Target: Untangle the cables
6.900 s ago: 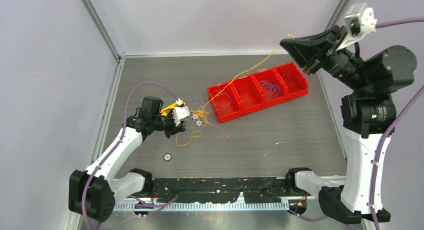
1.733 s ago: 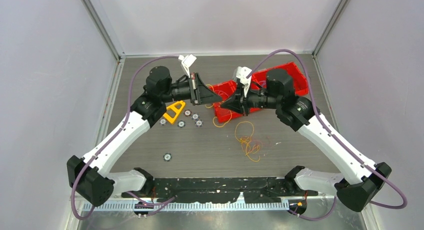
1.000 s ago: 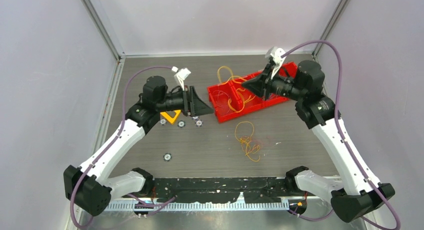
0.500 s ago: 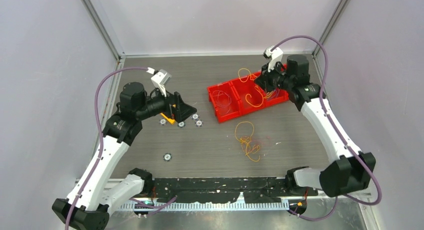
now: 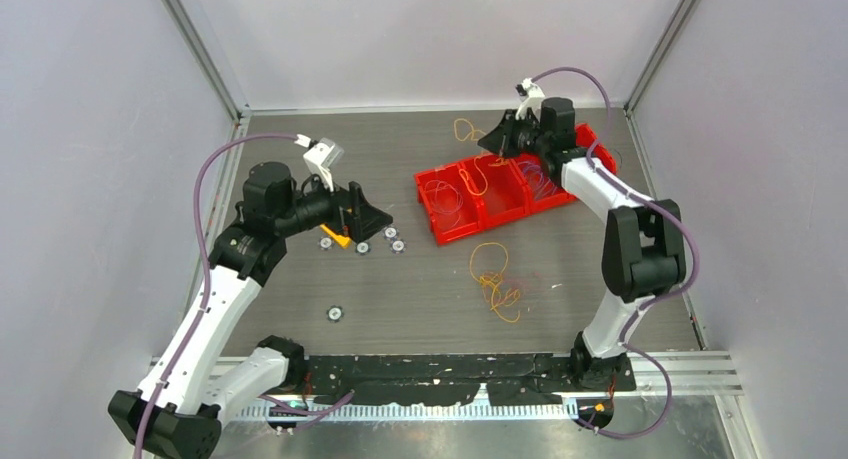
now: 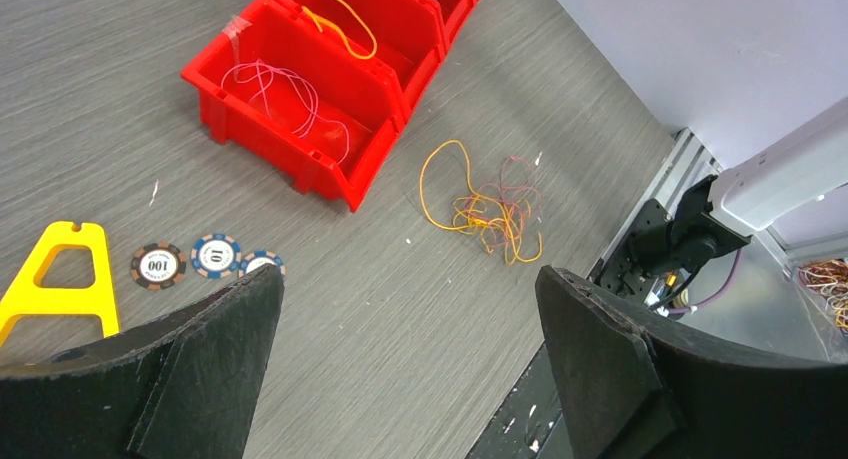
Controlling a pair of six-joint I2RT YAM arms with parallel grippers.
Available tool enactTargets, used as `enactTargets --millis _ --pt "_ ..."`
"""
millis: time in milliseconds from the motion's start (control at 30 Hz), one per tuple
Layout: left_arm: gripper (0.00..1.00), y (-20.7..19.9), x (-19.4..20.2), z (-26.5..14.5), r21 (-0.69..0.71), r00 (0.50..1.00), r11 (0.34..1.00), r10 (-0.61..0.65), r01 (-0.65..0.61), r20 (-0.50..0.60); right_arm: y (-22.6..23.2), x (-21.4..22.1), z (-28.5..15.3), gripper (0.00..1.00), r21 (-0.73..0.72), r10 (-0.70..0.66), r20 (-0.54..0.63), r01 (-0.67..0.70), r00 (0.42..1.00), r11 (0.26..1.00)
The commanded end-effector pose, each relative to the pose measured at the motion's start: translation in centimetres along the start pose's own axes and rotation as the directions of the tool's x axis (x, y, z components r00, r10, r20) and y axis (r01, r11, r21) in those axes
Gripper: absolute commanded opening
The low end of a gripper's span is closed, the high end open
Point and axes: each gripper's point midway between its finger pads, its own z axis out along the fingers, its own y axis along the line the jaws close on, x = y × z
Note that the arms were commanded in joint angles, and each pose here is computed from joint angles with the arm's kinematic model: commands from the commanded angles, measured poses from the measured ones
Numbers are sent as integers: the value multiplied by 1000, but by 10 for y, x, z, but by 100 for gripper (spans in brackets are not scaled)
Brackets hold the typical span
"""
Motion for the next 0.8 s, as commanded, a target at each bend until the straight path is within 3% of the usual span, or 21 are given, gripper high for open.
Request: enactTargets --millis 0,200,433,767 --pt "100 0 -6 -2 14 1000 1000 2 -2 15 -9 -45 9 5 -56 73 143 -66 987 996" --pt "100 7 0 0 14 1000 1000 -24 24 9 -59 -27 -8 5 30 119 139 -125 983 992" --pt "100 7 -3 6 28 999 998 -49 49 6 -73 18 -32 5 92 -71 -16 73 997 993" --pt "99 10 0 8 19 998 998 -67 67 -3 -77 70 -45 5 110 -309 -245 343 919 933"
